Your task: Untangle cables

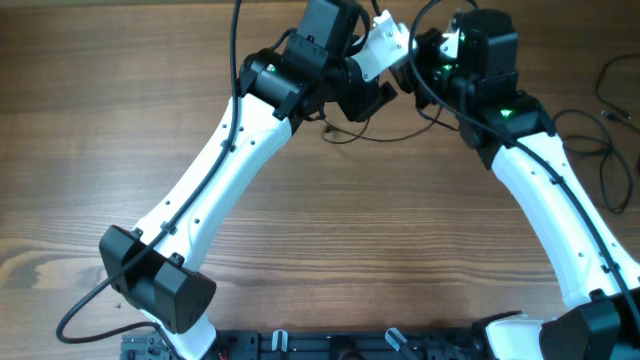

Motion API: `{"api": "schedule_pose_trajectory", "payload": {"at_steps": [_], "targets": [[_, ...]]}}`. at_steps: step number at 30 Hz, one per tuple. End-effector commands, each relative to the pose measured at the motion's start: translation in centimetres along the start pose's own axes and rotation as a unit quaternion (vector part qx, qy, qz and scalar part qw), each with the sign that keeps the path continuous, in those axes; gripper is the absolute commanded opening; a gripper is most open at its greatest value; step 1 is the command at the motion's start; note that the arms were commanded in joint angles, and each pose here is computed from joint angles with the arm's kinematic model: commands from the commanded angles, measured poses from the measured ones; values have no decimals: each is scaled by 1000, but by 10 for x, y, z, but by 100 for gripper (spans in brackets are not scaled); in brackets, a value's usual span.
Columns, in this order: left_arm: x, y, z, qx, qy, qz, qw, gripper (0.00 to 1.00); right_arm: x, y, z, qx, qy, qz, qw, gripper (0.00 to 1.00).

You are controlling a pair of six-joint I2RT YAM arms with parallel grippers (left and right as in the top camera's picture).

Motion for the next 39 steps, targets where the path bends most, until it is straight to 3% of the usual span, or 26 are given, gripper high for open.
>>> {"api": "schedule_pose_trajectory", "payload": {"at_steps": [1, 4, 6, 8, 9, 14, 15, 20, 24, 27, 31, 39], "targets": [[6, -5, -3, 11, 9, 18, 1000, 61, -17, 9, 0, 13, 25, -97, 995, 100], [9, -5, 2, -21, 22, 42, 999, 60, -45, 21, -16, 78, 31, -222, 972, 100], [12, -4, 10, -79, 73, 66, 992, 60, -74, 40, -28, 121, 16, -331, 936, 100], [13, -3, 14, -107, 105, 72, 986, 67, -91, 52, -38, 151, 9, -359, 921, 100], [14, -2, 16, -120, 126, 72, 982, 87, -95, 56, -44, 169, -1, -348, 922, 100], [12, -2, 19, -141, 201, 58, 968, 93, -70, 59, -81, 273, -63, -192, 941, 100], [12, -1, 20, -149, 223, 55, 962, 100, -63, 60, -87, 294, -68, -179, 936, 100], [15, -1, 22, -159, 322, 45, 932, 100, -51, 61, -103, 358, -75, -210, 907, 100], [17, -1, 20, -154, 335, 53, 928, 100, -67, 37, -133, 363, -64, -260, 893, 97], [19, -1, 16, -137, 337, 60, 930, 100, -72, 11, -166, 372, -58, -230, 898, 90], [22, -1, 14, -134, 339, 72, 929, 100, -66, -22, -187, 359, -95, -125, 920, 87], [24, -1, 12, -131, 340, 81, 928, 100, -48, -45, -189, 358, -41, -112, 926, 88]]}}
Point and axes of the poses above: each gripper's point midway between its finger pads, its own y axis back along the fingers, its own z axis along the line the jaws close on, x = y × z, the point moved 10 cm from there along y, back along the fingers, and after that the axes turned 13 degrees about -y, right-handed, at the moved point
